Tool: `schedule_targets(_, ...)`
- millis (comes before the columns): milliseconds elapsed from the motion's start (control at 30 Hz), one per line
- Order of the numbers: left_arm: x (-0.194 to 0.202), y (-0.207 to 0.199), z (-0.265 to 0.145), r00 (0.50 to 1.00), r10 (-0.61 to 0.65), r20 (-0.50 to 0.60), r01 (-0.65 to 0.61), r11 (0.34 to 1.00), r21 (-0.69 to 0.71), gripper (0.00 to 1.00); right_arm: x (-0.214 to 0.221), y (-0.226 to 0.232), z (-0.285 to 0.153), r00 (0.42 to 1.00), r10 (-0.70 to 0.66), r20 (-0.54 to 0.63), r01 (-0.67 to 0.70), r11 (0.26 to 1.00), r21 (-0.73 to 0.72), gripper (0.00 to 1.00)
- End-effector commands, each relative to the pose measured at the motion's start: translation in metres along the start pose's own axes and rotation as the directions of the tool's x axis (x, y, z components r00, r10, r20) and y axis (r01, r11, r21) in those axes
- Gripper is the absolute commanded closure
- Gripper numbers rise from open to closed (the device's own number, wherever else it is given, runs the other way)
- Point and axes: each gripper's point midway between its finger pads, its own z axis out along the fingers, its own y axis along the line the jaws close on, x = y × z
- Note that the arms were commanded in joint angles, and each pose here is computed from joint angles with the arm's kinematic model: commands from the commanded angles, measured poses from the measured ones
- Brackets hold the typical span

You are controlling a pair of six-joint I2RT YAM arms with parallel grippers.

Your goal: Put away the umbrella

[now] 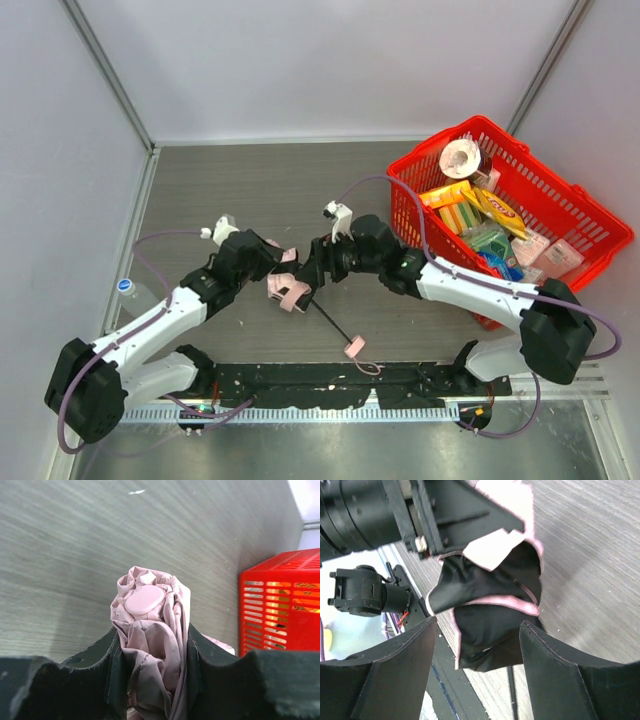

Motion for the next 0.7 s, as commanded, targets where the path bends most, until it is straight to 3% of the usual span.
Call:
schedule_targets(0, -0.043, -0.06, -0.016, 0.991, -0.023, 0.134, 0.001, 0.987, 0.159, 1.0, -0.011, 0.013, -0.013, 0.993, -0.112, 0.038, 0.107, 0.987, 0.124, 0.28)
schedule_targets(133, -0.046, -0.067, -0.019, 0.991, -0.02, 0.132, -0.001, 0.987, 0.158, 1.0, -0.018, -0.003, -0.021, 0.981, -0.184, 0.058, 0.159, 0.941, 0.297, 0.3)
schedule_targets(233, -0.047, -0.068, -0.022, 0.991, -0.017, 0.134, -0.005, 0.987, 0.16, 1.0, -0.026, -0.022, -0.034, 0.977, -0.194, 0.083, 0.138, 0.884, 0.447, 0.39)
schedule_targets(300, -0.049, -0.066, -0.022, 0.989, -0.009, 0.145, -0.014, 0.987, 0.157, 1.0, -0.031, -0.024, -0.041, 0.976, -0.185, 0.118, 0.11, 0.877, 0.469, 0.43)
schedule_targets(433, -0.052, -0.066, -0.025, 0.987, -0.001, 0.159, -0.025, 0.987, 0.16, 1.0, -0.036, -0.021, -0.047, 0.975, -0.145, 0.171, 0.049, 0.883, 0.467, 0.6)
schedule_targets(667, -0.059, -0.07, -0.028, 0.982, -0.002, 0.19, -0.03, 0.985, 0.168, 1.0, -0.022, 0.018, -0.031, 0.985, -0.045, 0.166, 0.005, 0.972, 0.234, 0.91)
